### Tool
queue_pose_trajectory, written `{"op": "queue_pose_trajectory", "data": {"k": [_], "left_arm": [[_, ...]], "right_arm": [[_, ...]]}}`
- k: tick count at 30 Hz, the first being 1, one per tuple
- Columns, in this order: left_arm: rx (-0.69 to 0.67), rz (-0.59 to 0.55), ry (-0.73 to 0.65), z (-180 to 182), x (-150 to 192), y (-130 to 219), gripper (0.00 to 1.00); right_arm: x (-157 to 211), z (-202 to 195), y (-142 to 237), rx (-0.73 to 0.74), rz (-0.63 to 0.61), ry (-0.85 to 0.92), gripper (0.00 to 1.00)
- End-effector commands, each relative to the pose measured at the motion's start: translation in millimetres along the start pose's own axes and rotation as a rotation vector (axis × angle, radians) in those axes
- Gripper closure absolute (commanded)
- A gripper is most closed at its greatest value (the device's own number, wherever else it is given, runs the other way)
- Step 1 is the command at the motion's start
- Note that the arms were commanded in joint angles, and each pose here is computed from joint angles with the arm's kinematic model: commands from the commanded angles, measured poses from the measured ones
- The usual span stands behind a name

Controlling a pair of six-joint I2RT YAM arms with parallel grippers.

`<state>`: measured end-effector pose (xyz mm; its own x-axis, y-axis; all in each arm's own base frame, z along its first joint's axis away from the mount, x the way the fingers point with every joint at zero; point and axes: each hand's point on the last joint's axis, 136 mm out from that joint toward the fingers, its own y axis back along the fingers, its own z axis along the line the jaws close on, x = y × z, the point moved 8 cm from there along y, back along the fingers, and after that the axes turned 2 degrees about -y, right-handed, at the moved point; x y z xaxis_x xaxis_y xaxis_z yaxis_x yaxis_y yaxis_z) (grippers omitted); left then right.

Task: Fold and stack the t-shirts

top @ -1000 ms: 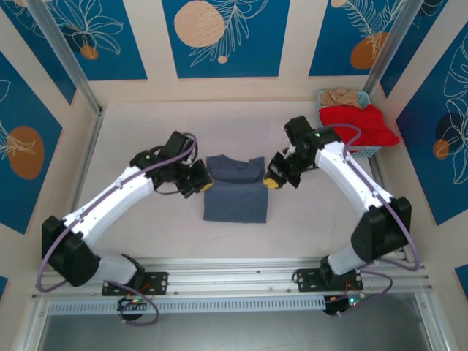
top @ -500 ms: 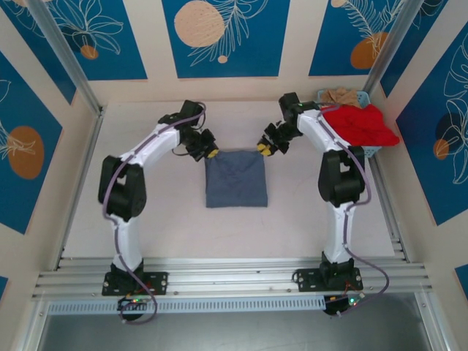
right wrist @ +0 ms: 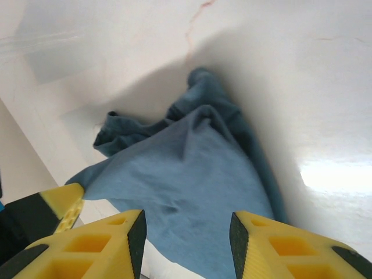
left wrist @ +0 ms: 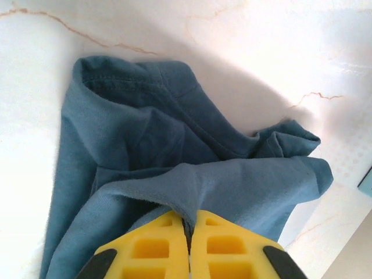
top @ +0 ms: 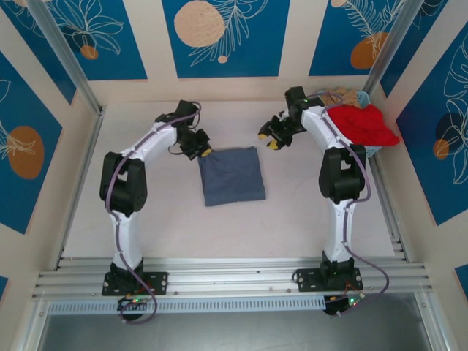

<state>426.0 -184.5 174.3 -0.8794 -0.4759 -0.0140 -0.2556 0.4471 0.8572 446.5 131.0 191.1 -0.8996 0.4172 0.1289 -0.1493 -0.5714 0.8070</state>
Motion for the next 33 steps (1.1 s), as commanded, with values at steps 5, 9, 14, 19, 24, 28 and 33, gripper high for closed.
{"op": "queue_pose_trajectory", "data": {"k": [5, 9, 14, 19, 24, 28, 33], "left_arm": [[0.047, -0.058, -0.019, 1, -5, 22, 1.00], [0.019, -0.072, -0.037, 6, -1, 31, 1.00], [0.013, -0.088, -0.022, 19, -2, 33, 1.00], [-0.085, -0.070, 0.013, 44, -8, 21, 1.00], [-0.177, -0.072, 0.043, 75, -23, 8, 0.83], [-0.216, -0.083, 0.022, 80, -35, 10, 0.60], [-0.257, -0.156, 0.003, 64, -24, 47, 0.64]], "right_arm": [[2, -9, -13, -0.004, 0.002, 0.020, 0.57], [2, -10, -22, -0.002, -0.007, 0.015, 0.60], [2, -9, -32, 0.001, -0.001, -0.005, 0.62], [13, -6, -43, 0.021, 0.016, 0.001, 0.64], [30, -2, -42, 0.024, 0.011, 0.018, 0.65], [39, -7, -41, 0.038, 0.012, 0.014, 0.65], [51, -5, -35, 0.047, 0.000, 0.039, 0.66]]}}
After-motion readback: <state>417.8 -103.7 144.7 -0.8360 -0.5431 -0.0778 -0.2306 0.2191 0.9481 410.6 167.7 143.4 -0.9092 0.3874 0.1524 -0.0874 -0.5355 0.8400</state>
